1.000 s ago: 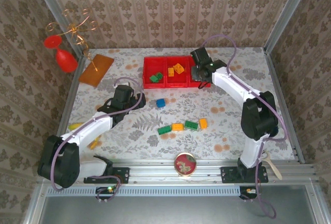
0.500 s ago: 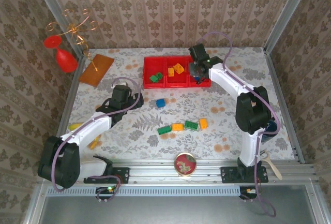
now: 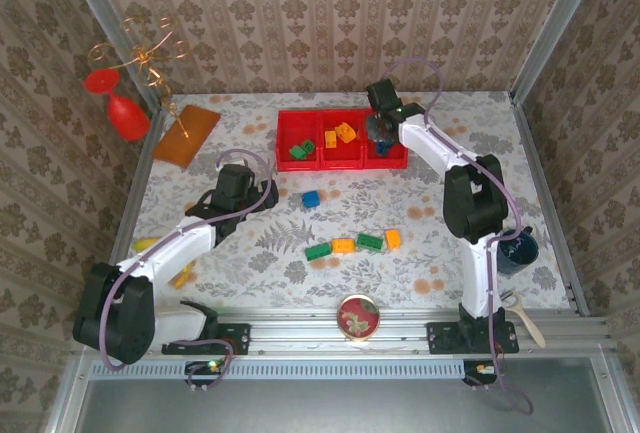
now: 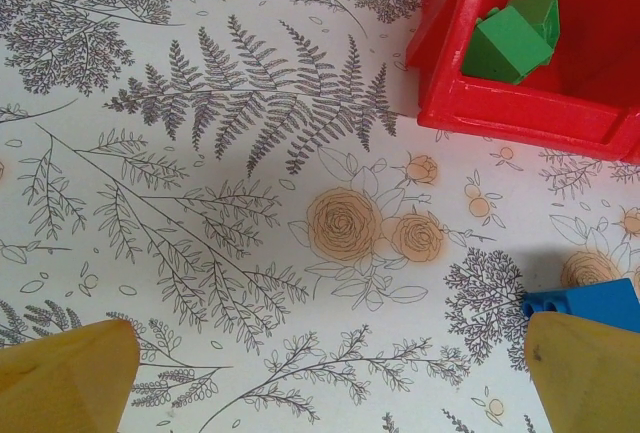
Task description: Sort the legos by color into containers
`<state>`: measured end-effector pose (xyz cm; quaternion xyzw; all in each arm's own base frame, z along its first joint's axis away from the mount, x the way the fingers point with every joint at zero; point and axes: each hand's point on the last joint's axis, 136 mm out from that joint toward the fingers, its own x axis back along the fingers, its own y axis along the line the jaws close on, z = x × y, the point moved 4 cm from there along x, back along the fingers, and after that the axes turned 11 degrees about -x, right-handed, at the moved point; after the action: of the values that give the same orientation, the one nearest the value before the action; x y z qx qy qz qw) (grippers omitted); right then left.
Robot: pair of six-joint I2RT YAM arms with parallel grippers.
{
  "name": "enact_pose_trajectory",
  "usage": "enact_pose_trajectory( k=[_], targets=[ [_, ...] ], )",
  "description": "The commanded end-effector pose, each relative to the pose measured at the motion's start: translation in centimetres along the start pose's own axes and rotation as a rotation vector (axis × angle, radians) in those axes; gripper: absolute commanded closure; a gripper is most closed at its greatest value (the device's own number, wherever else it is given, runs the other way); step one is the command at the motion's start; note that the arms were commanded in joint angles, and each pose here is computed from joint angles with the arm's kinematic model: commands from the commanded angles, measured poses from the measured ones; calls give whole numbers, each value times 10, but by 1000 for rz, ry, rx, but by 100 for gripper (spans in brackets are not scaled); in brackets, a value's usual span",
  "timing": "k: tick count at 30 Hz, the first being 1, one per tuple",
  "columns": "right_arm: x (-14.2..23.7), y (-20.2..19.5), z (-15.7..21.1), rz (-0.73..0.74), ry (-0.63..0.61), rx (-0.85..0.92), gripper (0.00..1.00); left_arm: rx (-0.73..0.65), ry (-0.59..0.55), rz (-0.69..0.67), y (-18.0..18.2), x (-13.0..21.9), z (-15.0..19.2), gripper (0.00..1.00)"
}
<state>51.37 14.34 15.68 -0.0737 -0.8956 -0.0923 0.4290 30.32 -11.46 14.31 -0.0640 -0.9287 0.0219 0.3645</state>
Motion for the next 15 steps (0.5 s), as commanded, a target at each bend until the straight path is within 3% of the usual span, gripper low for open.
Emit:
enact_pose_trajectory(
  k=[1,8,15],
  targets=[
    [-6,2,-5,3,3,23,66,13,-4,17,0,5,-1,0],
    [-11,1,-4,8,14,25,52,0,-5,41,-4,5,-3,0],
    [3,-1,-9,4,0,28,47,-14,-10,74,-8,7,-5,0]
  ],
)
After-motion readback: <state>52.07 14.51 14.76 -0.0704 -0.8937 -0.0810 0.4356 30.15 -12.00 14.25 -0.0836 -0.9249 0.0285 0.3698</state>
